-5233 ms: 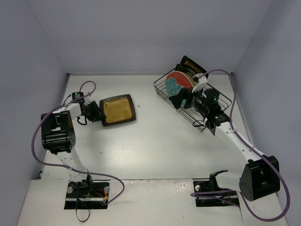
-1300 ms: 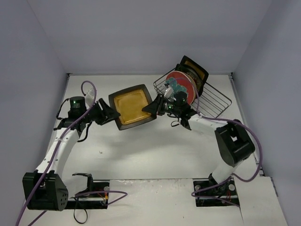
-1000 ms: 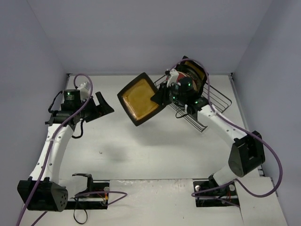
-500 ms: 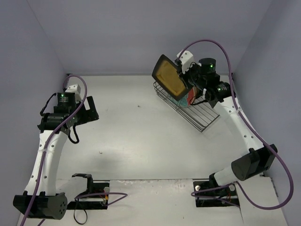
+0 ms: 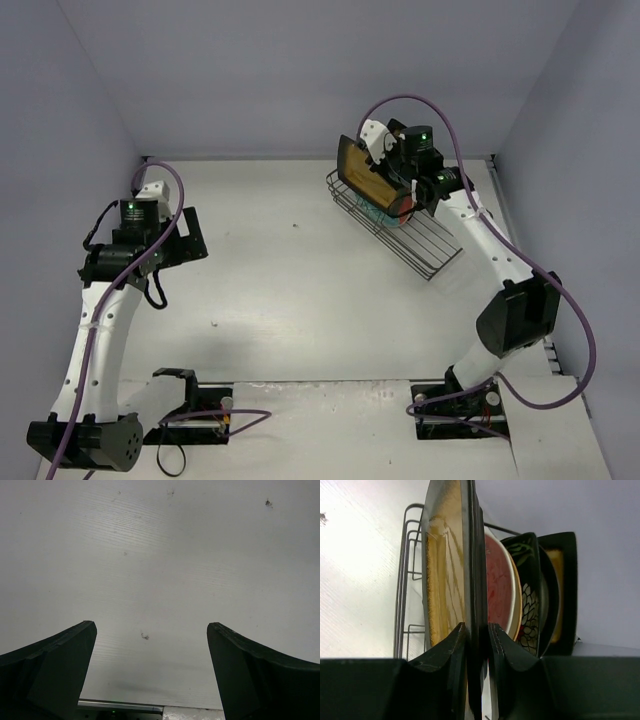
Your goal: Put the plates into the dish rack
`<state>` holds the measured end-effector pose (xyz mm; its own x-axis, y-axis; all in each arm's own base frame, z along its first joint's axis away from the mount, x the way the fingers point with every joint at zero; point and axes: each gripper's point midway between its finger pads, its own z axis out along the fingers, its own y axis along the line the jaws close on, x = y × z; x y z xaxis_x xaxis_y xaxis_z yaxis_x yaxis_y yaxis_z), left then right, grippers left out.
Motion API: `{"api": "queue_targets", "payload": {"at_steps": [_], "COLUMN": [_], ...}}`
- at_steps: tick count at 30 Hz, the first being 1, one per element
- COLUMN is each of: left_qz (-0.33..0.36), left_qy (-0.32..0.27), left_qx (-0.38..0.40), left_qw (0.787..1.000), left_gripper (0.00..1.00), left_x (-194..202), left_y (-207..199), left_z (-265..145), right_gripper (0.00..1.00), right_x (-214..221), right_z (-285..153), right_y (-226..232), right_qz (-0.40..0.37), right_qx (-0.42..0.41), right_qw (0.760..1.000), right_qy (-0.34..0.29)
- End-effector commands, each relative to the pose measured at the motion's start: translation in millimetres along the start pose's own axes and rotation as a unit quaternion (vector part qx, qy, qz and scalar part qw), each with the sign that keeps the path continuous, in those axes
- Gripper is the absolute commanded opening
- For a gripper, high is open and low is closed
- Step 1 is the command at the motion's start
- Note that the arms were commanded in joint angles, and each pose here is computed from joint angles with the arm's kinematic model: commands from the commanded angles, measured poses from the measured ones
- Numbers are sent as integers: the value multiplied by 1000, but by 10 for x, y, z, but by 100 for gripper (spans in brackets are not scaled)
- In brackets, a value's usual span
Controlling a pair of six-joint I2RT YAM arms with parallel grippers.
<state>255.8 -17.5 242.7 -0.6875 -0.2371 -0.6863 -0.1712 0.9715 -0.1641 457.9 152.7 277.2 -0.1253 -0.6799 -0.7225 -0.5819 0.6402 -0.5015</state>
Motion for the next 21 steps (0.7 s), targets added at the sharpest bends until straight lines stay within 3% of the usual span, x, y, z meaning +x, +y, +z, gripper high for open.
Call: {"api": "queue_targets", "payload": {"at_steps": [1,21], "left_qz": [10,12], "left_qy": [-14,7], "left_qx": [-3,5], "left_qw": [1000,1000], "left_gripper": [97,97], "left_x": [-60,-20], "left_y": [14,-33], "left_z": [-35,119], "right_gripper": [0,0], "right_x": [-644,-161], "right_z": [-229,133], "right_y": [-629,-498], "right_qz": [-23,1], "right_qx": [106,98], "right_qw": [989,994], "right_qy": [-101,-57]}}
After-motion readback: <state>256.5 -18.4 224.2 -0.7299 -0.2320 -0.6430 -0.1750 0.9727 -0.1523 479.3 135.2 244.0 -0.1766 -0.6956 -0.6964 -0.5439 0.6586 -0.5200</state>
